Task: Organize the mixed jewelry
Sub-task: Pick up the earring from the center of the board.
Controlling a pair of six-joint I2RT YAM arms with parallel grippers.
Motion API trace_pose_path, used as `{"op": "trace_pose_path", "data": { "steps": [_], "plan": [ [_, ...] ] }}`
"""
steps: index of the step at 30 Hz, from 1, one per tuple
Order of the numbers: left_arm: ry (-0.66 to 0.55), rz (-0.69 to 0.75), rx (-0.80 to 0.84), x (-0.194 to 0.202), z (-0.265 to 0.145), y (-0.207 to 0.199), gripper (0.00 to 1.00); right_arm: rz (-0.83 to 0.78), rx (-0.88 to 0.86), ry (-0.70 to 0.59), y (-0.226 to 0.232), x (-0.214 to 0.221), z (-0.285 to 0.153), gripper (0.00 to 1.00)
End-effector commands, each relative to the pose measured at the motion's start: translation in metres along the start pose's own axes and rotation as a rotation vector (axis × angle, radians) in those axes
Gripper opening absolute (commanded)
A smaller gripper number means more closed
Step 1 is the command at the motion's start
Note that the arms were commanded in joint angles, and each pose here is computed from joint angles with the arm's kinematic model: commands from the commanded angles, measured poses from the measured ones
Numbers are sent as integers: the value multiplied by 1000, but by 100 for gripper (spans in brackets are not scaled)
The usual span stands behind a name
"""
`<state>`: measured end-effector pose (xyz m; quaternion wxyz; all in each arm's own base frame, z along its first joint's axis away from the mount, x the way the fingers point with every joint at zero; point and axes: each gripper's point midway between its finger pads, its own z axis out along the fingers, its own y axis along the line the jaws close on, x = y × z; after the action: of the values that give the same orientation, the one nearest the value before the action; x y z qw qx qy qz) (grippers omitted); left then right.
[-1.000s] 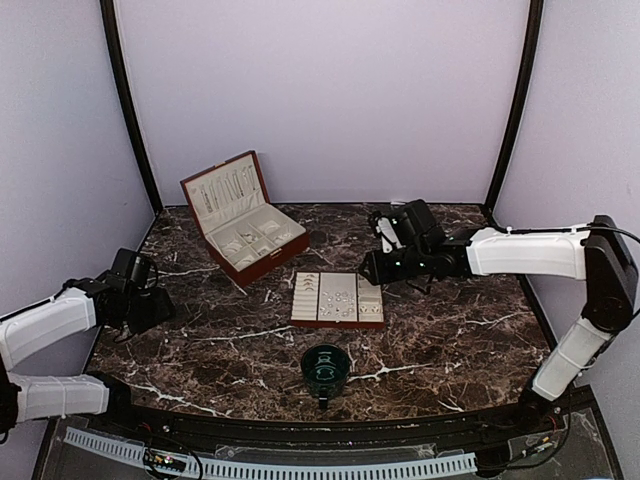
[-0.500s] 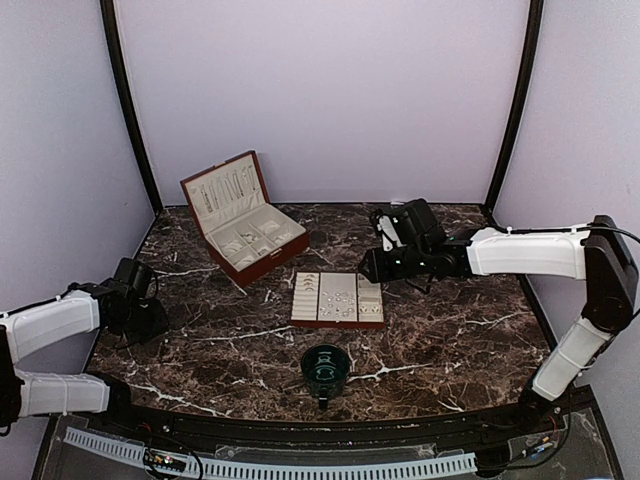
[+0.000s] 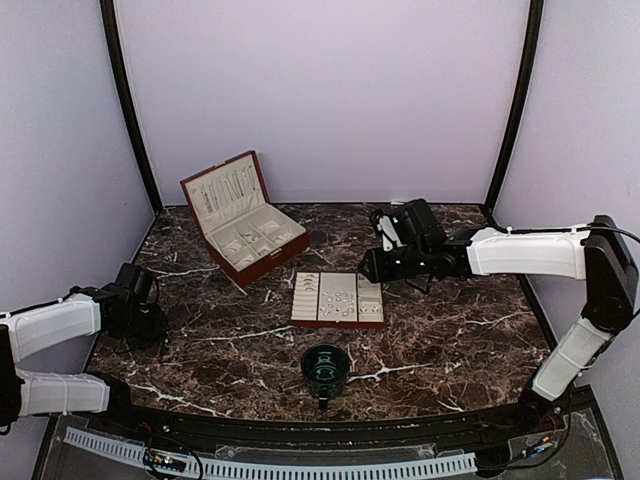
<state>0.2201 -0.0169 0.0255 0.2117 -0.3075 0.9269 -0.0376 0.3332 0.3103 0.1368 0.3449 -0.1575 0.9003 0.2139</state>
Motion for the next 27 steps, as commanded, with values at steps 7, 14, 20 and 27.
{"op": "trace_pose_path", "data": {
  "steps": [7,14,20,27],
  "plan": [
    [29,-13,-13,10,6,7,12,9,1,-32,0,-10,-1,38],
    [42,-15,-10,13,7,7,10,9,0,-36,1,-12,-1,38],
    [46,-20,-2,15,7,7,4,7,1,-36,0,-11,-1,38],
    [47,-20,14,15,5,5,0,7,1,-45,1,-14,-5,38]
  ]
}}
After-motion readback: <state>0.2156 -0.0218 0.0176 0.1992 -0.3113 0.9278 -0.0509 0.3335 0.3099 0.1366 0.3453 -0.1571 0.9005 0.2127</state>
